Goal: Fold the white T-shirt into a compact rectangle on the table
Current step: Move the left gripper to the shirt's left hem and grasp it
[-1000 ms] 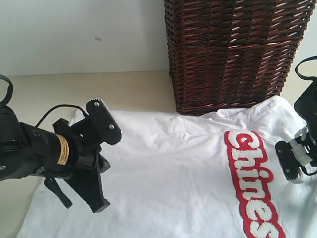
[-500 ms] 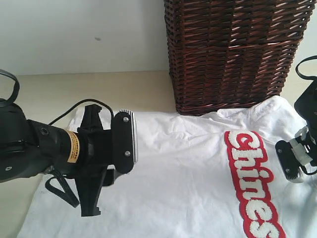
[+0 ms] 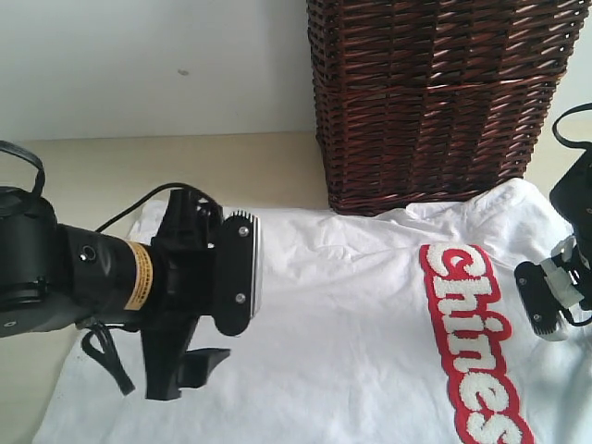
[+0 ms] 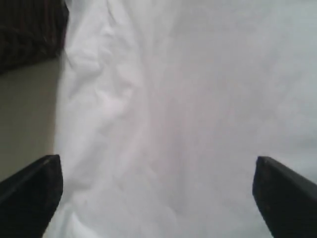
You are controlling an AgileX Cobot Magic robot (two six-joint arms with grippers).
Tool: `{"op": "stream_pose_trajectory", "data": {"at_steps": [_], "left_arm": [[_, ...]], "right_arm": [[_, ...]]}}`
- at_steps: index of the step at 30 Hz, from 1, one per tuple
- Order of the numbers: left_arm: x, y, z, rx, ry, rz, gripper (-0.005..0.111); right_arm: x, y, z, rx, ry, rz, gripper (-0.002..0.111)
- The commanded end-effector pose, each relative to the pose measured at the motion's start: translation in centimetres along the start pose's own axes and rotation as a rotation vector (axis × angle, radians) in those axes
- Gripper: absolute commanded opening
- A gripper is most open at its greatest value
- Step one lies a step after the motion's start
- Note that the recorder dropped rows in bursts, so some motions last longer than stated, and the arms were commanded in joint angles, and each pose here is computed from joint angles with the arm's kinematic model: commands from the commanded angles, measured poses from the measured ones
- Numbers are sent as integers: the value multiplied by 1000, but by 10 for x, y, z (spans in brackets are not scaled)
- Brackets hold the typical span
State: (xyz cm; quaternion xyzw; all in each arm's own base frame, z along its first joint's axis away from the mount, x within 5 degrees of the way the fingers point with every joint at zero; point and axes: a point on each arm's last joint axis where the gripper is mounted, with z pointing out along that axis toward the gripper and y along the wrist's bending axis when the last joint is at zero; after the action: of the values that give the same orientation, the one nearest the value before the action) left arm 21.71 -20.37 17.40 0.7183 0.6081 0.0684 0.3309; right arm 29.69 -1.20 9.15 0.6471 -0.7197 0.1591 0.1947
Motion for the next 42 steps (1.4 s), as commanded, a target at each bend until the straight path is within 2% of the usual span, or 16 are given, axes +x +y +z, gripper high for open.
{"op": "stream_pose_trajectory", "data": {"at_steps": [1, 5, 6, 9, 11, 13, 14, 16, 18, 20, 24, 29, 32, 35, 42], "left_arm": [[31, 8, -8, 57, 280, -60, 104], [69, 29, -17, 76, 449, -156, 104], [75, 33, -18, 77, 462, -163, 104], [107, 47, -23, 49, 489, -288, 104], [119, 51, -26, 49, 493, -282, 104], [125, 52, -27, 64, 480, -245, 104], [128, 53, -27, 75, 476, -185, 104], [133, 59, -25, 73, 463, 60, 104], [136, 71, -25, 16, 449, 326, 104], [136, 74, -26, -14, 447, 333, 104], [127, 66, -23, -32, 365, 108, 104], [130, 51, -11, 62, 338, 155, 104], [134, 37, -4, 210, 327, 179, 104], [135, 27, 1, 341, 250, 196, 104], [120, 49, -14, 496, 24, 60, 104]], "right_arm": [[-24, -4, 18, 30, -199, 117, 105], [-24, -4, 18, 30, -199, 117, 105], [-24, -4, 18, 30, -199, 117, 105], [-24, -4, 18, 30, -199, 114, 105], [-25, -4, 18, 35, -201, 113, 105], [-25, -5, 18, 41, -201, 108, 105], [-24, -5, 18, 44, -198, 104, 105], [-25, -5, 18, 41, -199, 105, 105], [-25, -5, 18, 41, -199, 105, 105], [-25, -5, 18, 41, -199, 105, 105], [-25, -5, 18, 41, -199, 105, 105], [-25, -5, 18, 42, -198, 103, 105], [-25, -5, 18, 41, -199, 105, 105], [-25, -5, 18, 41, -199, 105, 105], [-25, -5, 18, 44, -199, 104, 105]]}}
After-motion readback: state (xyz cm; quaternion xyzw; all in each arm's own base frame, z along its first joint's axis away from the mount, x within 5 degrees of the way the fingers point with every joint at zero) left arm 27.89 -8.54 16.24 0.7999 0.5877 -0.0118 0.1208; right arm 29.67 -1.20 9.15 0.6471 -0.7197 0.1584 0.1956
